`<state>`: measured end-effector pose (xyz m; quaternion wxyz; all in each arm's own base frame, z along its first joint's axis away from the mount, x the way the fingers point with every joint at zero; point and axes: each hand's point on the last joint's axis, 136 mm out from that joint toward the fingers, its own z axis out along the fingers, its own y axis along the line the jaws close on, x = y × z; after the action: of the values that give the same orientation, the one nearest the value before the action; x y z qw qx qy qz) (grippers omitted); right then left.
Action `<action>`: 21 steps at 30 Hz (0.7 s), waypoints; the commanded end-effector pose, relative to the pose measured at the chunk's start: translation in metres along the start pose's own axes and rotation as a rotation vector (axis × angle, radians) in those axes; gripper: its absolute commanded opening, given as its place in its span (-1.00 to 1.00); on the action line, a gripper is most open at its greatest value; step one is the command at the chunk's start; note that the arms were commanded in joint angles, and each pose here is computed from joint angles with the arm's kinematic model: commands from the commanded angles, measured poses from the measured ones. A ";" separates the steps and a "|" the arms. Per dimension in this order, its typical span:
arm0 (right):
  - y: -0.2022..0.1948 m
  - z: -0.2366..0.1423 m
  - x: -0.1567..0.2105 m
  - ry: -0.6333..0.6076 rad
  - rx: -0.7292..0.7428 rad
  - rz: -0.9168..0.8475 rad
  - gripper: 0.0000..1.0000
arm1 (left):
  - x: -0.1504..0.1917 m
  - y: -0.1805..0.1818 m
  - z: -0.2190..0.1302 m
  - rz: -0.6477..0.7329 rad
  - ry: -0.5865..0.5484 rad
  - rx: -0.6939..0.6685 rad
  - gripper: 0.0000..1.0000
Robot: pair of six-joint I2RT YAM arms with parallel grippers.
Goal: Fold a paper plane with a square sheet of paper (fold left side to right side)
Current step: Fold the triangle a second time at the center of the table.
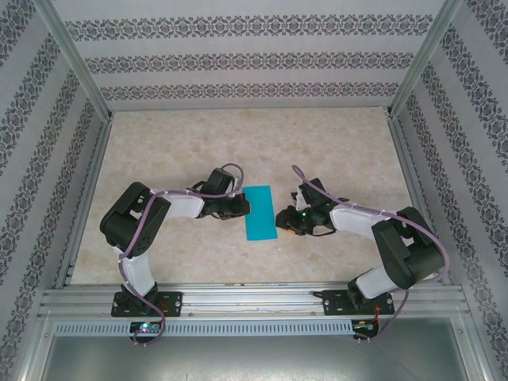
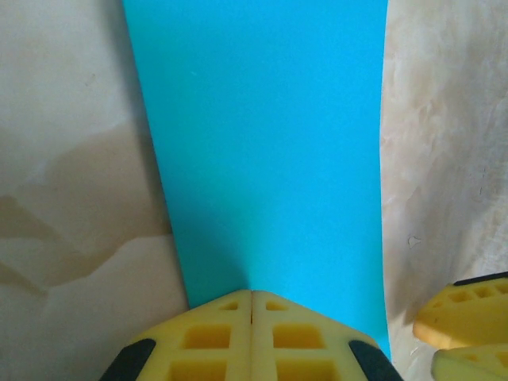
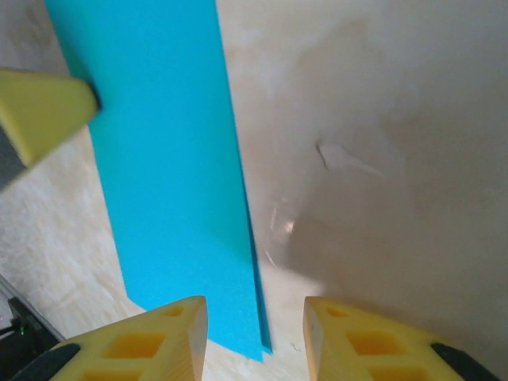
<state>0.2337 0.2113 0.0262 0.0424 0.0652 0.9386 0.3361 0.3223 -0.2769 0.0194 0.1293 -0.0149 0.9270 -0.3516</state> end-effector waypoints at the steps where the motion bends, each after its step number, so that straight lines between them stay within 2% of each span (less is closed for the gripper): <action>1: -0.003 0.003 0.015 0.057 -0.014 0.003 -0.24 | 0.015 0.020 0.002 -0.012 0.031 -0.073 -1.00; 21: 0.015 0.019 0.019 0.094 -0.057 -0.011 -0.38 | 0.015 0.019 0.002 -0.012 0.036 -0.068 -1.00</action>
<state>0.2241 0.2169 0.0194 0.0158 0.0664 0.9372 0.3421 0.3222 -0.2770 0.0194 0.1293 -0.0147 0.9270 -0.3517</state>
